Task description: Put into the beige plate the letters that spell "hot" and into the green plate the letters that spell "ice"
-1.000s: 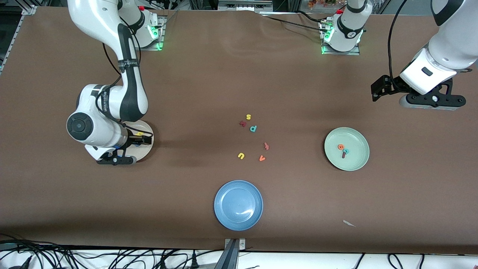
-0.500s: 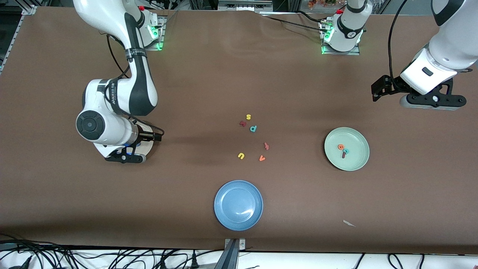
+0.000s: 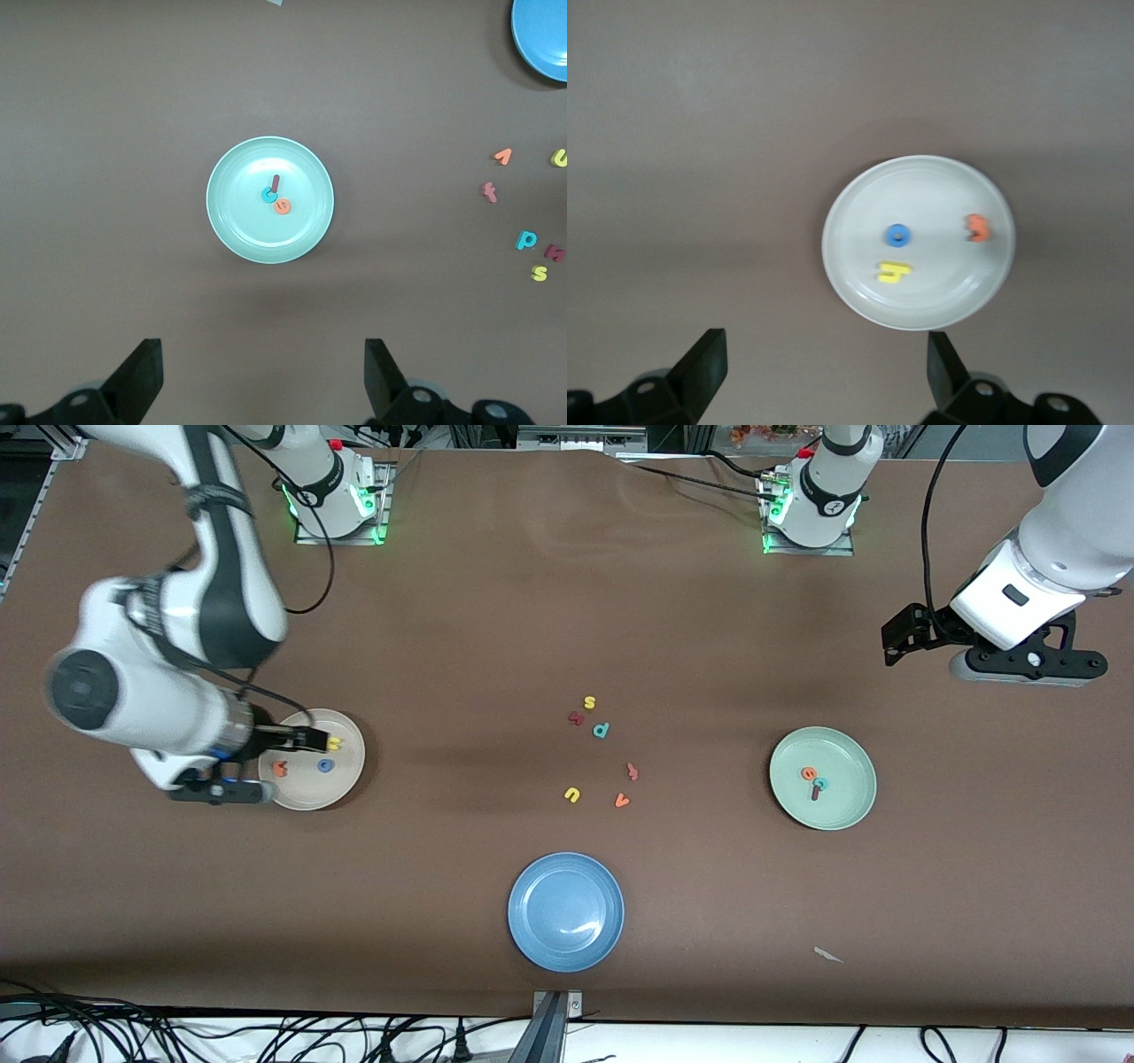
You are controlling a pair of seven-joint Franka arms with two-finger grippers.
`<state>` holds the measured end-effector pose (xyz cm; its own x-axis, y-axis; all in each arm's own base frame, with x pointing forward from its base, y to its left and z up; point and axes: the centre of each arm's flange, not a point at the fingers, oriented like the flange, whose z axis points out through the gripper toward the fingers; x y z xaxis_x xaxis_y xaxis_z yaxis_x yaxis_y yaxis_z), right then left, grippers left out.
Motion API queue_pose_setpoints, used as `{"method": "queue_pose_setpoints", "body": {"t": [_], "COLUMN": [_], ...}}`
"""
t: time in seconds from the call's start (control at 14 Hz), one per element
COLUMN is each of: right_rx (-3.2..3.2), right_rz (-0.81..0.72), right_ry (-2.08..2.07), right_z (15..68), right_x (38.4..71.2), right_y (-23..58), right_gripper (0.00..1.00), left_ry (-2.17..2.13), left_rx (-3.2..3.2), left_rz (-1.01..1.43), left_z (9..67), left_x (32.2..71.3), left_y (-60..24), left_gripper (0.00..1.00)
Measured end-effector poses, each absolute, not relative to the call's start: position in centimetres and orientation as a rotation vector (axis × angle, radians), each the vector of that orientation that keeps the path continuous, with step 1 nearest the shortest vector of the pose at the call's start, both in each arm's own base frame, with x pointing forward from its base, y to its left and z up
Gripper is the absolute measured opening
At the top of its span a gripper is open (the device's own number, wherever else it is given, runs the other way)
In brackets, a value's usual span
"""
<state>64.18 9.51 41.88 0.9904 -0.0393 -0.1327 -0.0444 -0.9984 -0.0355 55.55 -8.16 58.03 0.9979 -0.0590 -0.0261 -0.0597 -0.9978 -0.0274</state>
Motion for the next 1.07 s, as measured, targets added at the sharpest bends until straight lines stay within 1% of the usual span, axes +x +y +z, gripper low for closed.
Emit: {"method": "queue_pose_setpoints", "body": {"t": [0.21, 0.5, 0.64, 0.79, 1.07], "right_rx": [-3.145, -3.129, -3.127, -3.126, -3.123], "right_rz": [0.118, 0.083, 0.097, 0.087, 0.055], "right_ry": [0.044, 0.086, 0.117, 0.129, 0.169], "right_z": [47.3, 55.8, 58.5, 59.7, 59.5], "right_x": [62.6, 58.3, 56.3, 55.7, 56.3], "right_y": [6.3, 3.6, 2.3, 1.8, 0.4], "right_gripper": [1.0, 1.0, 1.0, 1.0, 1.0], "left_ry": [0.092, 0.092, 0.092, 0.092, 0.092], "left_rx": [-3.112, -3.112, -3.112, -3.112, -3.112], "left_rz": [0.04, 0.04, 0.04, 0.04, 0.04], "left_z": [58.0, 58.0, 58.0, 58.0, 58.0], "left_x": [55.5, 55.5, 55.5, 55.5, 55.5], "left_y": [-8.2, -8.2, -8.2, -8.2, -8.2], "left_gripper": [1.0, 1.0, 1.0, 1.0, 1.0]}}
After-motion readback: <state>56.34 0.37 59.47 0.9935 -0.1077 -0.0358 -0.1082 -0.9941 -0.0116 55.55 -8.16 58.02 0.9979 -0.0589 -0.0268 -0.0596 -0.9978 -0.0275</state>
